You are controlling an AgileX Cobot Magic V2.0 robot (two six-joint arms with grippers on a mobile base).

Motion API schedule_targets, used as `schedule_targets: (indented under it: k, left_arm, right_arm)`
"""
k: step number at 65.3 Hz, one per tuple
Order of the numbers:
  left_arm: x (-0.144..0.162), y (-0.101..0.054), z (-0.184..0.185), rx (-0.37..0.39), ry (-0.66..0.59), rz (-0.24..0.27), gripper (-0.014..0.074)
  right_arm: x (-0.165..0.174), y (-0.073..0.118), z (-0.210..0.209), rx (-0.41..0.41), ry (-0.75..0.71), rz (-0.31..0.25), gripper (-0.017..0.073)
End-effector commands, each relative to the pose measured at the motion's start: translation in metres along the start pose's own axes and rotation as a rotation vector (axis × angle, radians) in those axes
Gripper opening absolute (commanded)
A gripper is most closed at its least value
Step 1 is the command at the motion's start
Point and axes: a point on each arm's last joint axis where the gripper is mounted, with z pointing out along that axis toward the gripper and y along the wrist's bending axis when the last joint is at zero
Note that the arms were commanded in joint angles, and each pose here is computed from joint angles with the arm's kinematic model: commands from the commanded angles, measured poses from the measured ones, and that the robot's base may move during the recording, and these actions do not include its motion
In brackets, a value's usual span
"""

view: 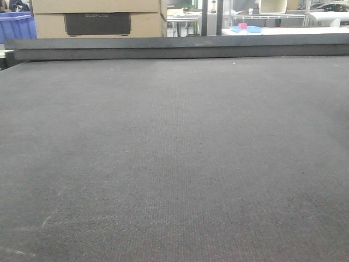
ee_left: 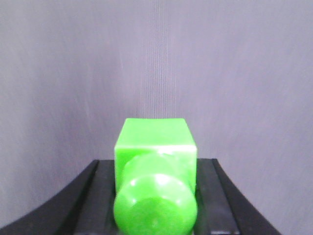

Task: Grab block from conveyor and place in blue bin
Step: 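Lift both held blocks up off the conveyor belt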

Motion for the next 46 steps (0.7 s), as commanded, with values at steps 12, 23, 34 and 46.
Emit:
schedule_targets:
  k: [12, 23, 34, 46]
  left_arm:
    - [0.043, -0.002, -0.036, 0.030, -0.388, -0.077, -0.0111]
    - [0.078, -0.003, -0.055, 0.029, -0.461, -0.077, -0.0111]
    - [0.092, -0.003, -0.087, 0.033, -0.594, -0.076, -0.0111]
    - [0.100, -0.002, -0.120, 0.035, -0.757, -0.075, -0.0111]
  right_arm:
    - [0.047, 0.010, -0.025, 0.039, -0.268, -0.041, -0.0160]
    - [0.083, 0.021, -0.048, 0.027, -0.369, -0.068, -0.0160]
    - [0.106, 0.030, -0.087, -0.028, -0.475, -0.051, -0.0160]
    - [0.118, 0.033, -0.122, -0.009, -0.685, -0.062, -0.0160]
